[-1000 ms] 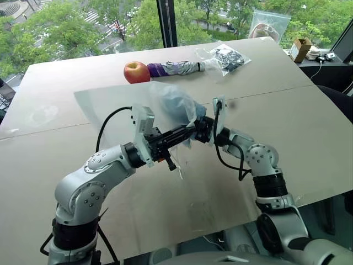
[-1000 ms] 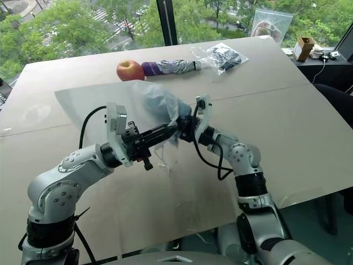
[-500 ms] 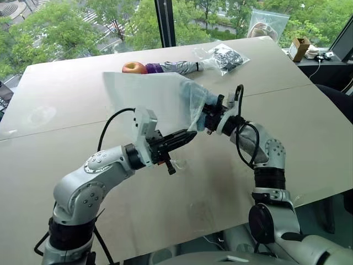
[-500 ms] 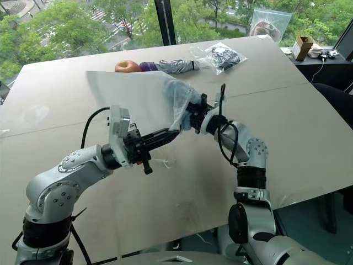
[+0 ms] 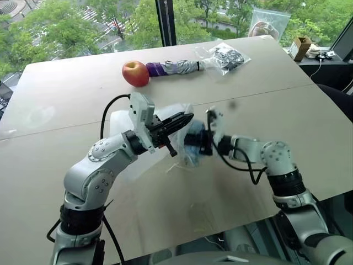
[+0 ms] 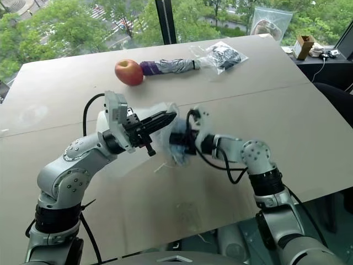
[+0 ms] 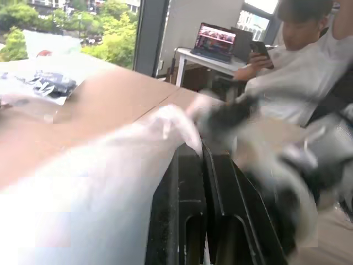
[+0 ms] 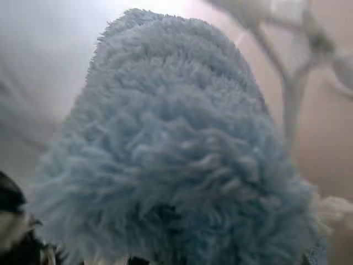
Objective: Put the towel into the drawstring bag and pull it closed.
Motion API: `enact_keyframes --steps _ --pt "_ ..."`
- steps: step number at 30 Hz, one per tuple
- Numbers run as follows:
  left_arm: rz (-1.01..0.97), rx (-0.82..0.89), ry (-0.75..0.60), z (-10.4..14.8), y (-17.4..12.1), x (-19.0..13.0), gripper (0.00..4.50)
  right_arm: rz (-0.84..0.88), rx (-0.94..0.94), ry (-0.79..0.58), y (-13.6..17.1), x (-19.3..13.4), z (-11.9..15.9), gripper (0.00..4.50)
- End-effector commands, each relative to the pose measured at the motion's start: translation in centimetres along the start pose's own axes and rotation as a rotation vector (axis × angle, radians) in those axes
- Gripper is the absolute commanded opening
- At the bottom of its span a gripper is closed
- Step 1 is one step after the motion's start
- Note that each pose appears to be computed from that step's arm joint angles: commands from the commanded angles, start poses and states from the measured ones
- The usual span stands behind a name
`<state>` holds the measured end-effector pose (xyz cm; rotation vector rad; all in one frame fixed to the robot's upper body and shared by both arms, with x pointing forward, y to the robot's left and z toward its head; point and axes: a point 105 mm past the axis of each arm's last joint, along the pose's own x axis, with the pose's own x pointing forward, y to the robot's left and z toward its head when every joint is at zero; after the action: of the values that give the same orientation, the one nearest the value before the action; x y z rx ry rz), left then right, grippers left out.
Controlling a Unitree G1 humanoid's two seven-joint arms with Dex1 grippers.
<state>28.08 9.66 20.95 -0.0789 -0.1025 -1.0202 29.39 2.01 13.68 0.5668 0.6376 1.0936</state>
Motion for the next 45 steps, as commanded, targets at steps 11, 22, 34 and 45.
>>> enact_keyframes --steps 11,22,34,45 --pt "-0.206 -0.118 -0.037 1.4 -3.7 -0.9 0.00 0.181 0.535 -0.434 0.7 0.7 7.6 1.09" --pt "-0.095 -0.039 -0.021 0.9 -0.7 -1.2 0.00 0.100 0.287 -0.232 0.5 -1.4 4.2 4.45" --pt "-0.091 -0.045 -0.044 1.2 -0.5 -1.0 0.00 -0.003 0.204 -0.205 -3.5 -4.4 3.3 4.45" --pt "-0.142 -0.065 0.009 0.1 -1.2 -0.9 0.00 0.132 0.232 -0.275 -1.2 -4.8 5.0 0.22"
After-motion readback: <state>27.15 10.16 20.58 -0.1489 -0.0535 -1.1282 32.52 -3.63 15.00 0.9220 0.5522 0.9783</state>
